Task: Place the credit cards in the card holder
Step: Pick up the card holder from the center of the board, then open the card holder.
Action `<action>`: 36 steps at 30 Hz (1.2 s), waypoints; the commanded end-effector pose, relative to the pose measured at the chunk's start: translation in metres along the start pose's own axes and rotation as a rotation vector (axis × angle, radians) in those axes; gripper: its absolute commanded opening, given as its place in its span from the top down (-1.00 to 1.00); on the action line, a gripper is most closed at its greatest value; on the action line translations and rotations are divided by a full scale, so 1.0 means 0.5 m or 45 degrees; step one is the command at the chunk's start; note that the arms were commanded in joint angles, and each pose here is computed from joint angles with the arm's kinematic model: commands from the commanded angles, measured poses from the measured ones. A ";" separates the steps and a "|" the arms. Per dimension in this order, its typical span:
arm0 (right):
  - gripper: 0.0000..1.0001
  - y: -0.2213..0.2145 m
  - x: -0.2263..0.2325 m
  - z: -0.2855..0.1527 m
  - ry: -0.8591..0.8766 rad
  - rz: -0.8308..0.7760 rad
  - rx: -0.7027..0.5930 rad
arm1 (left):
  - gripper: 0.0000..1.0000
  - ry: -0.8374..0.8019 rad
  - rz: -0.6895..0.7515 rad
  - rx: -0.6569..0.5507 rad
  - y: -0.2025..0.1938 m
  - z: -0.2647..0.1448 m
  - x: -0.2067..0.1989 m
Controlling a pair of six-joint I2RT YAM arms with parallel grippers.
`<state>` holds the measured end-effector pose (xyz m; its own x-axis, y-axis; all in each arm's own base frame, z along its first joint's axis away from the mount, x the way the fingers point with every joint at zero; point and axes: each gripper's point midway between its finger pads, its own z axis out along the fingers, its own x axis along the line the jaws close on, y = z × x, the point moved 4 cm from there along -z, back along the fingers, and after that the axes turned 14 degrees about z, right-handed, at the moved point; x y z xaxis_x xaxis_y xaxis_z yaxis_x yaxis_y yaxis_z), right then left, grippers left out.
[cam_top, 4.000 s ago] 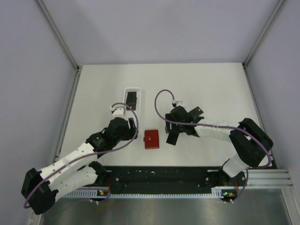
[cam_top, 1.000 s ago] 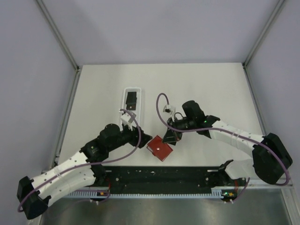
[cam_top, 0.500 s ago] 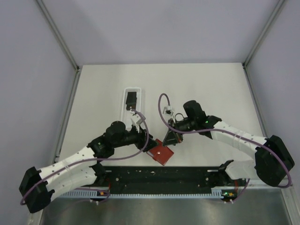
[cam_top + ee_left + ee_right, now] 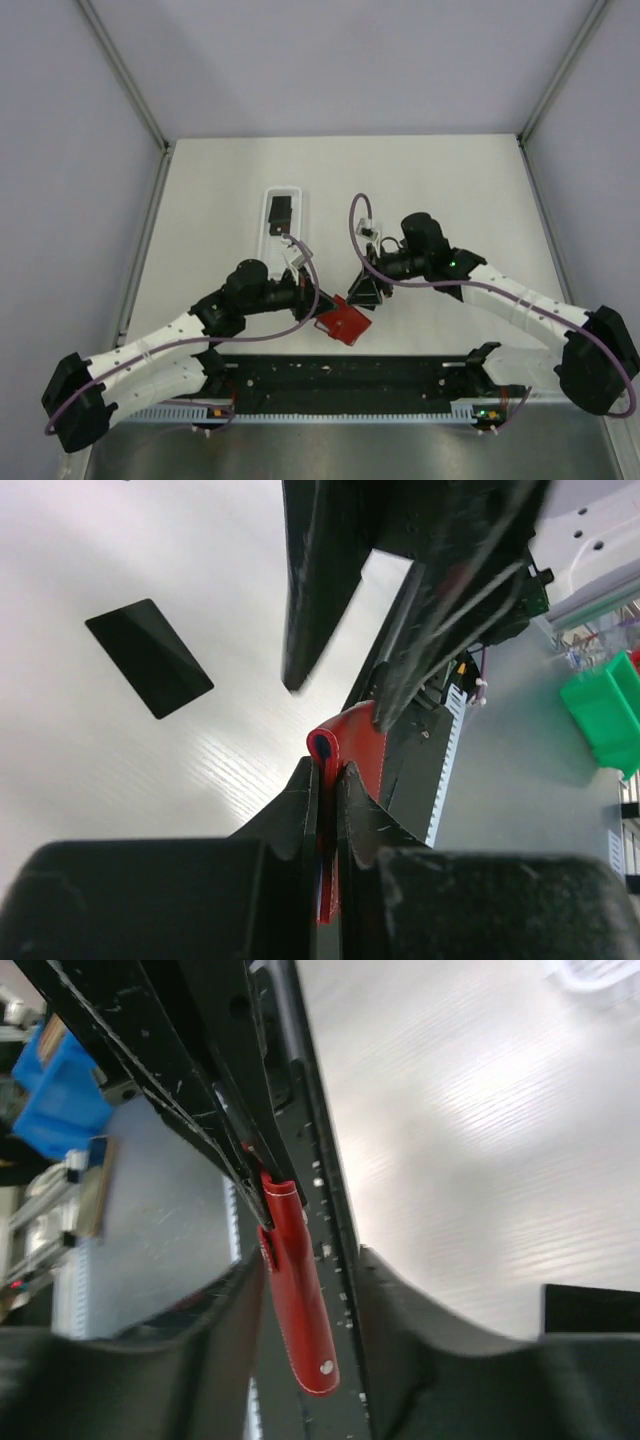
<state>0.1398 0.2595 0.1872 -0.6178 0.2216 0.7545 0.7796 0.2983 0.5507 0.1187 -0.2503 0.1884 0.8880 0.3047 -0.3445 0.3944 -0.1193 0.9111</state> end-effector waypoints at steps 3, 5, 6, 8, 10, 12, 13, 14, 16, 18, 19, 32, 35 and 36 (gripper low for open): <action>-0.37 0.097 0.030 -0.053 -0.161 -0.046 -0.506 | 1.00 0.241 -0.131 -0.230 0.050 -0.023 0.028; -0.63 0.097 0.035 -0.062 -0.130 0.014 -0.636 | 1.00 0.356 -0.212 -0.379 0.074 -0.044 0.044; -0.68 0.096 0.037 -0.065 -0.108 0.058 -0.689 | 1.00 0.398 -0.270 -0.476 0.089 -0.060 0.048; -0.78 0.094 0.042 -0.073 -0.046 0.118 -0.804 | 1.00 0.449 -0.385 -0.662 0.104 -0.087 0.059; -0.85 0.090 0.041 -0.078 0.001 0.160 -0.902 | 1.00 0.414 -0.456 -0.829 0.117 -0.108 0.056; -0.88 0.086 0.047 -0.080 0.030 0.180 -0.955 | 1.00 0.394 -0.500 -0.930 0.126 -0.122 0.055; -0.89 0.085 0.048 -0.081 0.035 0.189 -0.986 | 1.00 0.402 -0.510 -0.943 0.129 -0.126 0.056; -0.90 0.083 0.053 -0.080 0.050 0.200 -1.010 | 1.00 0.412 -0.509 -0.936 0.130 -0.126 0.057; -0.91 0.086 0.065 -0.083 0.088 0.219 -1.062 | 1.00 0.426 -0.504 -0.916 0.136 -0.125 0.056; -0.91 0.090 0.069 -0.084 0.113 0.255 -1.100 | 1.00 0.417 -0.497 -0.925 0.144 -0.125 0.053; -0.90 0.095 0.071 -0.085 0.122 0.281 -1.119 | 1.00 0.412 -0.497 -0.933 0.149 -0.126 0.052; -0.78 0.102 0.025 -0.037 0.024 0.470 -1.133 | 1.00 0.309 -0.503 -0.963 0.169 -0.115 0.034; -0.73 0.100 0.022 -0.036 0.016 0.474 -1.131 | 1.00 0.307 -0.498 -0.965 0.172 -0.116 0.033; -0.70 0.100 0.023 -0.035 0.025 0.470 -1.127 | 1.00 0.302 -0.497 -0.964 0.172 -0.116 0.032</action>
<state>0.1711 0.2578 0.2137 -0.3015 0.1844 0.9355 0.7436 -0.5686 0.3518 0.1582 -0.2022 0.2330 0.5440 0.4776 -0.6899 0.3735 0.5984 0.7088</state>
